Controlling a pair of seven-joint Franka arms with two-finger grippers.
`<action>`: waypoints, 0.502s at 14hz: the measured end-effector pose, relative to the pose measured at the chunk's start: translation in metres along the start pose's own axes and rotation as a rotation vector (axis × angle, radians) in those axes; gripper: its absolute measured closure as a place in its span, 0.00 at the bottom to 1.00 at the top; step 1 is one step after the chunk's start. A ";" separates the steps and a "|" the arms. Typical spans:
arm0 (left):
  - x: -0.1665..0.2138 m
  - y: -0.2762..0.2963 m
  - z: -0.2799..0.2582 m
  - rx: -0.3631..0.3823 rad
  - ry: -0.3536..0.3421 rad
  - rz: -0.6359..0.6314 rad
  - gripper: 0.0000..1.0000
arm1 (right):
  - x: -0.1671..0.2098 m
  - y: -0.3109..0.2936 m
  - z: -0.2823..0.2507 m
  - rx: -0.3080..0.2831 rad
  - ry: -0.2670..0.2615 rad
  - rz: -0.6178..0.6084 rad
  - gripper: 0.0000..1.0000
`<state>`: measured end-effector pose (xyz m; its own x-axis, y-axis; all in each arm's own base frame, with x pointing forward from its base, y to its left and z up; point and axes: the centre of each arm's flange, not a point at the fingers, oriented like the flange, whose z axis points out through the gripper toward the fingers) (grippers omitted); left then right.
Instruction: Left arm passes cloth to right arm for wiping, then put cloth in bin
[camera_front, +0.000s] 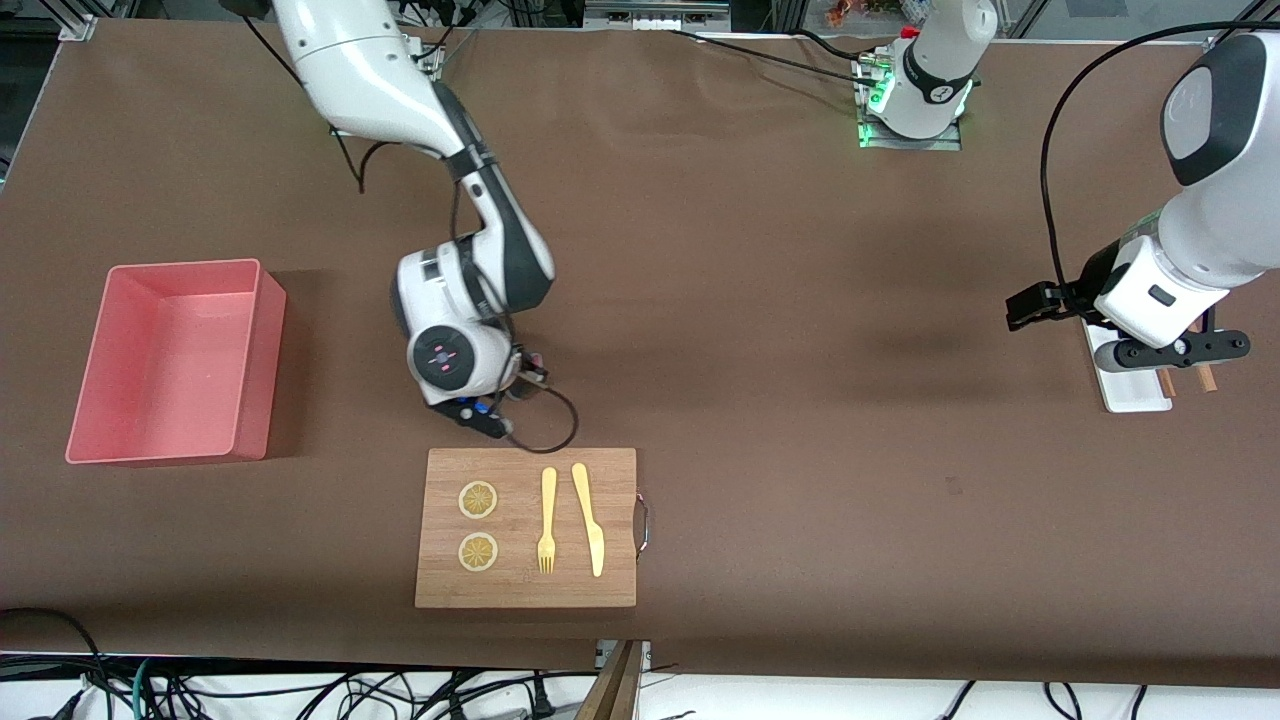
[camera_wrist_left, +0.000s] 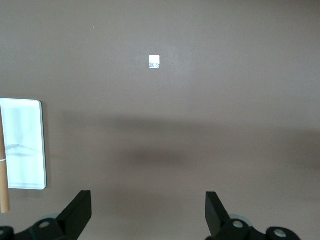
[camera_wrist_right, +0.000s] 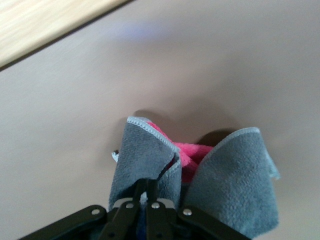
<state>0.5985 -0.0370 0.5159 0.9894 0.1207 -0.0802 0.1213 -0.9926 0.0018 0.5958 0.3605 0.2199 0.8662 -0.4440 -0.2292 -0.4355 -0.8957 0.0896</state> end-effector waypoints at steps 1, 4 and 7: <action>0.000 0.000 -0.002 0.000 0.002 0.000 0.00 | -0.014 -0.013 0.004 0.022 0.013 0.020 0.99; 0.000 0.001 -0.002 0.000 -0.001 0.003 0.00 | -0.045 -0.042 0.012 0.096 0.023 0.060 0.99; 0.000 0.000 -0.001 0.000 -0.002 0.004 0.00 | -0.061 -0.058 0.013 0.157 0.027 0.129 0.99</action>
<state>0.5983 -0.0375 0.5174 0.9897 0.1172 -0.0819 0.1177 -0.9930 0.0018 0.5650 0.4397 0.2159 0.8063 -0.5568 -0.1995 -0.5740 -0.8181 -0.0364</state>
